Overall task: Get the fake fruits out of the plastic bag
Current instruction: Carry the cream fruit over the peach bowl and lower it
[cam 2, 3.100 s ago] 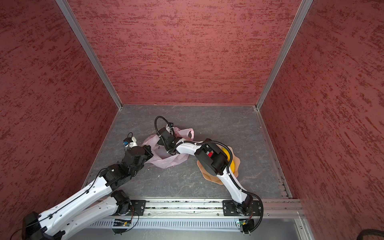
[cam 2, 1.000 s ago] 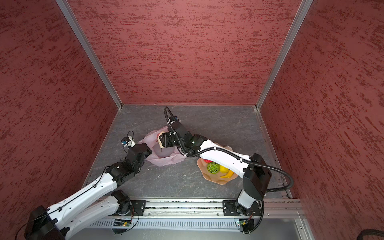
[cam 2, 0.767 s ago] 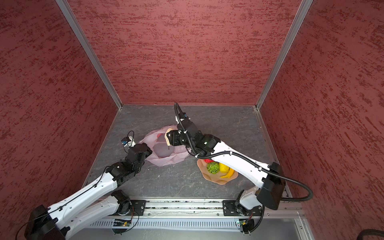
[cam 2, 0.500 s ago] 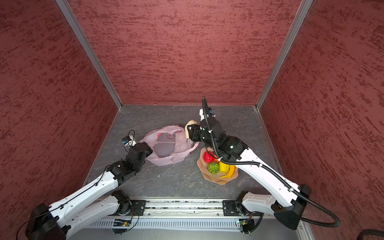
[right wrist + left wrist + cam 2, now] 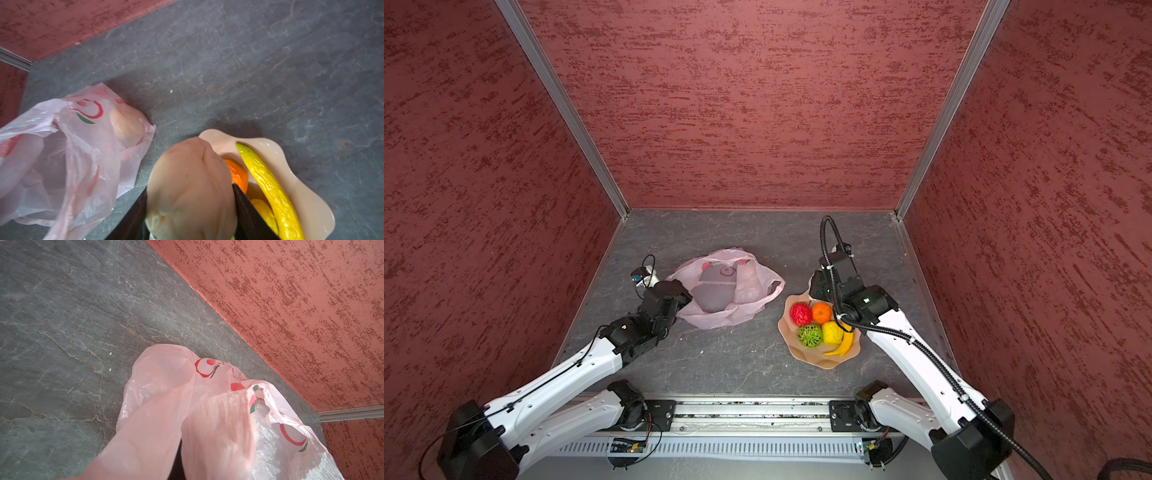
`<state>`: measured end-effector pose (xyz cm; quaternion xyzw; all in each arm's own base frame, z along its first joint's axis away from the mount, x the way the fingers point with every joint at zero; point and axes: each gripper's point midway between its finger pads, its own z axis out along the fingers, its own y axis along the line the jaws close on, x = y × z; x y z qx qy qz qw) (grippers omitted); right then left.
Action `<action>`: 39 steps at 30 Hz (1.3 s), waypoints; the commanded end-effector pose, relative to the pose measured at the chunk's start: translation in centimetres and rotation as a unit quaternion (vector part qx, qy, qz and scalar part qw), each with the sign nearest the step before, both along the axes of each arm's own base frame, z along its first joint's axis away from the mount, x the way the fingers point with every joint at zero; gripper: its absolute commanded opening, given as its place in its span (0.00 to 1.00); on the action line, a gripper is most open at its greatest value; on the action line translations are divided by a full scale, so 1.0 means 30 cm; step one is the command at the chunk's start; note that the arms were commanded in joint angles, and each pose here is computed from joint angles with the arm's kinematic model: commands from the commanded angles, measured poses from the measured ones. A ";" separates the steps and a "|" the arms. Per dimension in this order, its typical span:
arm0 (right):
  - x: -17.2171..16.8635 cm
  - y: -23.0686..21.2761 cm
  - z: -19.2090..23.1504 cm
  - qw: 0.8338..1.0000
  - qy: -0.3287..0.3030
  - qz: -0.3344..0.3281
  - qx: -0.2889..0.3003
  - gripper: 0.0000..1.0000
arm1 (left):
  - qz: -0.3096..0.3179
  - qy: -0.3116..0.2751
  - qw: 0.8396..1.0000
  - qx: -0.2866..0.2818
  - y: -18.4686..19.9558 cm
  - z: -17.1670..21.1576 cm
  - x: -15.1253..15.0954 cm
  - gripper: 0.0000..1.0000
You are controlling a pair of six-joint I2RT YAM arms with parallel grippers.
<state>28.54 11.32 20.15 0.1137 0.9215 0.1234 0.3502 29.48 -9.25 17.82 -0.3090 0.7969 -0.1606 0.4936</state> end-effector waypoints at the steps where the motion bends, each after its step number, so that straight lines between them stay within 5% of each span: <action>1: -0.016 -0.003 -0.040 1.000 0.016 -0.006 0.024 0.29 | 0.001 -0.005 1.000 0.009 0.005 0.024 0.009 0.00; 18: -0.078 -0.043 -0.243 0.995 0.085 -0.037 0.032 0.29 | -0.005 -0.002 1.000 0.015 0.002 0.016 0.011 0.00; 39: -0.111 -0.071 -0.322 0.992 0.105 -0.057 0.031 0.38 | -0.005 0.000 1.000 0.013 0.002 0.010 0.006 0.00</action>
